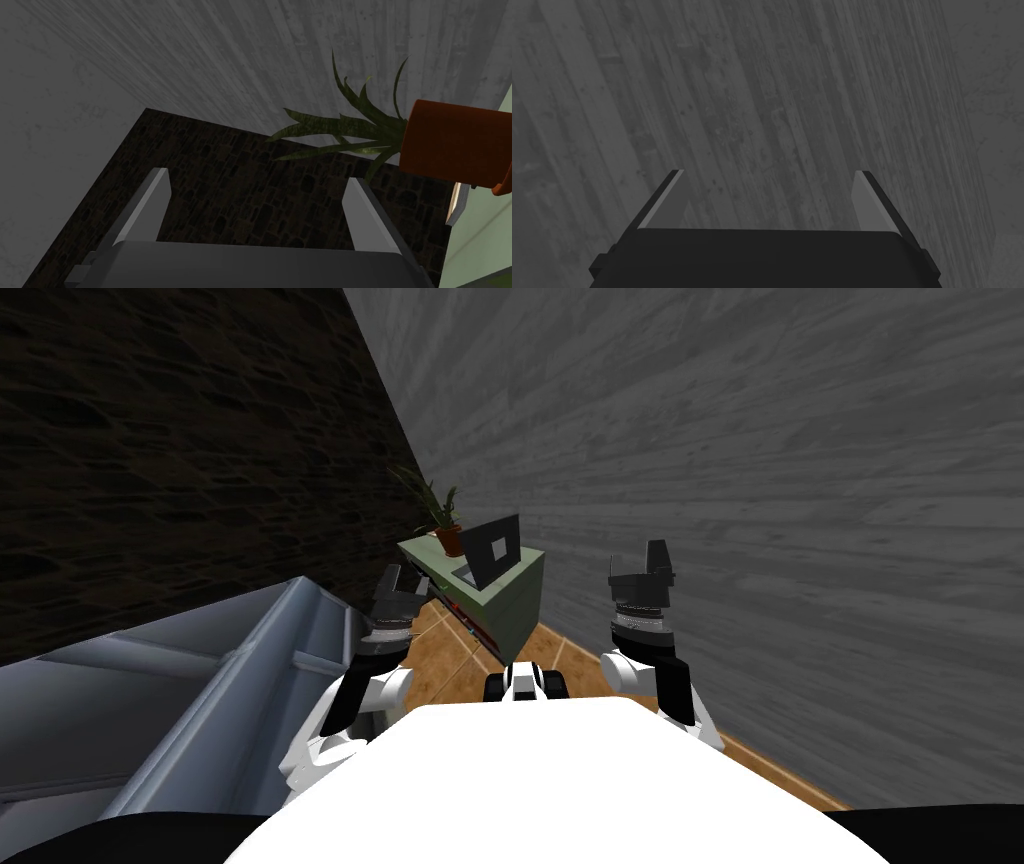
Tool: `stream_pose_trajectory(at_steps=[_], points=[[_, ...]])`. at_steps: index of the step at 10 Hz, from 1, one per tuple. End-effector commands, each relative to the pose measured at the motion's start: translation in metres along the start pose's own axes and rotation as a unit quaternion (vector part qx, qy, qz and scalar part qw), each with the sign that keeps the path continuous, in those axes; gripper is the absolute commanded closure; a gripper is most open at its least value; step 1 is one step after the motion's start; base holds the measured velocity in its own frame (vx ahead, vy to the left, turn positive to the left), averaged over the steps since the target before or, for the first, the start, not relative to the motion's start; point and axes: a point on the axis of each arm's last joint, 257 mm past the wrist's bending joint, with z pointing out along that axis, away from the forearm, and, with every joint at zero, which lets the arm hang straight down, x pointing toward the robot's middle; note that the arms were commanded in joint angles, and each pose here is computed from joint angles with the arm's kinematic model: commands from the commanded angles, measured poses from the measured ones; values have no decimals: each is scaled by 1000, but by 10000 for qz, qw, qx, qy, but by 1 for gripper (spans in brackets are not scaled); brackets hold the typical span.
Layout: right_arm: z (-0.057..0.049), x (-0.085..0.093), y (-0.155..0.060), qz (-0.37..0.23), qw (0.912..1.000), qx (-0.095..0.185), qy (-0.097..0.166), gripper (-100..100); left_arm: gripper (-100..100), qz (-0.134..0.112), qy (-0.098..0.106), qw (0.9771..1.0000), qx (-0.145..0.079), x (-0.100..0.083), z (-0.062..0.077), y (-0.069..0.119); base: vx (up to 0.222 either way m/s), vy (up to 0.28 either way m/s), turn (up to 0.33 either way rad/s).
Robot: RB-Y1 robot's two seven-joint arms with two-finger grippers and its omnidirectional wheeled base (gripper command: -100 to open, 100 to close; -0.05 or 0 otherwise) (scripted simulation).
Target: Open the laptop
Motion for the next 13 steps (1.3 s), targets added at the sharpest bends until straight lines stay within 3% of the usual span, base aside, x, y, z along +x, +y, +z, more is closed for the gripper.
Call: stream_pose_trajectory(at_steps=[1, 8, 10, 11, 13], points=[[0, 0, 0, 0, 10000, 0, 0, 0, -100, 55, 208, 9996, -172, 1, 5, 2, -7, 12, -61], [0, 0, 0, 0, 10000, 0, 0, 0, -100, 230, 655, 9955, -640, 0, 18, 8, -7, 9, -83], [0, 0, 0, 0, 10000, 0, 0, 0, -100, 313, 758, 9926, -898, -5, 23, 13, -7, 4, -125], [0, 0, 0, 0, 10000, 0, 0, 0, -100, 352, 821, 9918, -910, -3, 24, 13, -6, 6, -48], [0, 0, 0, 0, 10000, 0, 0, 0, -100, 467, 884, 9879, -1187, -10, 28, 18, -6, 0, -114]])
